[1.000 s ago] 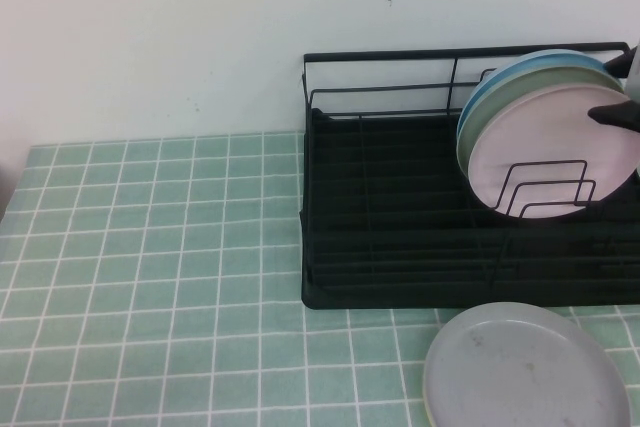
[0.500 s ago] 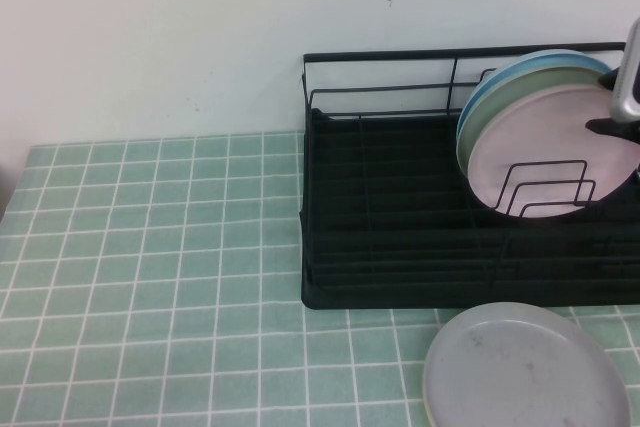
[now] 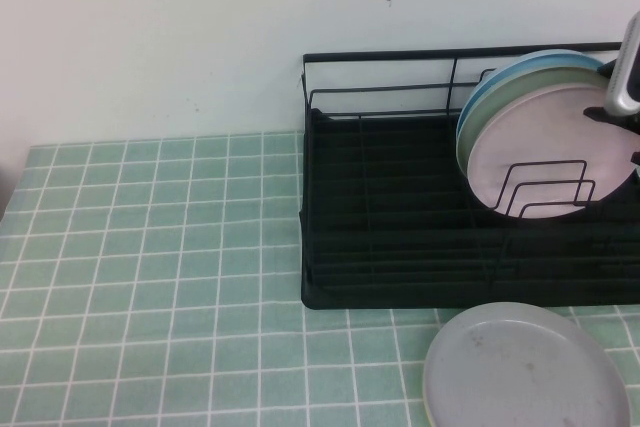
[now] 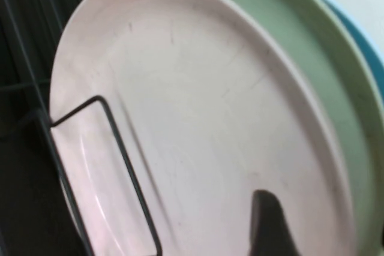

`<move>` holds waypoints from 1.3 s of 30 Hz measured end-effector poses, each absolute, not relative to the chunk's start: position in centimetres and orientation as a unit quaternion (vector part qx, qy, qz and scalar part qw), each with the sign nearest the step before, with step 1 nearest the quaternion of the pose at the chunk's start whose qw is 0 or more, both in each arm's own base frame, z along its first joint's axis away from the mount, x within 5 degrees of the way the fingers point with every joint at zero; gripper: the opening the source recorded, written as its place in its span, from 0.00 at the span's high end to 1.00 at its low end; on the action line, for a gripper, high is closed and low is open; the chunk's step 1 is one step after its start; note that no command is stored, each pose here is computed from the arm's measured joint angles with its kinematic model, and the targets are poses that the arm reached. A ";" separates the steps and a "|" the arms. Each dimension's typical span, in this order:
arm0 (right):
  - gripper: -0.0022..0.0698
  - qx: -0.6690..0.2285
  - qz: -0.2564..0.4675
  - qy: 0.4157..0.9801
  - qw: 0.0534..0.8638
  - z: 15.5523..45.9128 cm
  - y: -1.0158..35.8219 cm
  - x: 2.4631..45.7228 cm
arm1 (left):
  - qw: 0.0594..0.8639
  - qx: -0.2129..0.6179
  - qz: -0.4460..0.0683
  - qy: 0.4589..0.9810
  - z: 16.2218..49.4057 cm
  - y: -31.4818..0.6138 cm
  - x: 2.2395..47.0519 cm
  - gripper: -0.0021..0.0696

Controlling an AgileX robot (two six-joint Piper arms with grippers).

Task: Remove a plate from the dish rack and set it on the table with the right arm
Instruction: Grasp the plate from the shelf

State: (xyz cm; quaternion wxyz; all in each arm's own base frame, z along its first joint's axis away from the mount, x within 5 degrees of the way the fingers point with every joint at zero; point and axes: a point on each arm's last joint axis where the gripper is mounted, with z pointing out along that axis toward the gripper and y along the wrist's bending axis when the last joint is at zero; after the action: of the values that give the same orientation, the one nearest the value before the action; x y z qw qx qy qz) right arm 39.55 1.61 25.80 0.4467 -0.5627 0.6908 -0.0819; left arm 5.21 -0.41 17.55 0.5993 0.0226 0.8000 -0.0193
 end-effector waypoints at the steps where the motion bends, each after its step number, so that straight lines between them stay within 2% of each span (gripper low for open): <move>1: 0.45 -0.562 -0.081 0.691 0.448 25.8 1.6 39.6 | 0.599 0.023 -0.019 0.800 17.6 -0.4 5.2 0.98; 9: 0.64 -0.562 -0.081 0.690 0.449 25.7 1.6 39.7 | 0.599 0.023 -0.019 0.800 17.6 -0.4 5.2 0.98; 23: 0.68 -0.546 -0.090 0.705 0.445 24.5 1.3 40.5 | 0.599 0.023 -0.019 0.800 17.6 -0.4 5.2 0.98; 25: 0.71 -0.539 -0.091 0.706 0.450 24.8 1.3 40.5 | 0.599 0.023 -0.019 0.800 17.6 -0.4 5.2 0.98; 29: 0.87 -0.535 -0.104 0.702 0.458 25.7 1.2 40.2 | 0.599 0.023 -0.019 0.800 17.6 -0.4 5.2 0.98; 31: 0.92 -0.532 -0.113 0.700 0.463 26.3 1.1 40.1 | 0.599 0.023 -0.019 0.800 17.6 -0.4 5.2 0.98; 39: 0.93 -0.515 -0.113 0.704 0.476 27.3 1.1 39.9 | 0.599 0.023 -0.019 0.800 17.6 -0.4 5.2 0.98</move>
State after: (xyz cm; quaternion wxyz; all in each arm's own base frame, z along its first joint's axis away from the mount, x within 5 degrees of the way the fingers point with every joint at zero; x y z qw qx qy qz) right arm 39.87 1.10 27.33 0.4756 -0.5154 0.7037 -0.1133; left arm 5.21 -0.41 17.55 0.5993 0.0226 0.8000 -0.0193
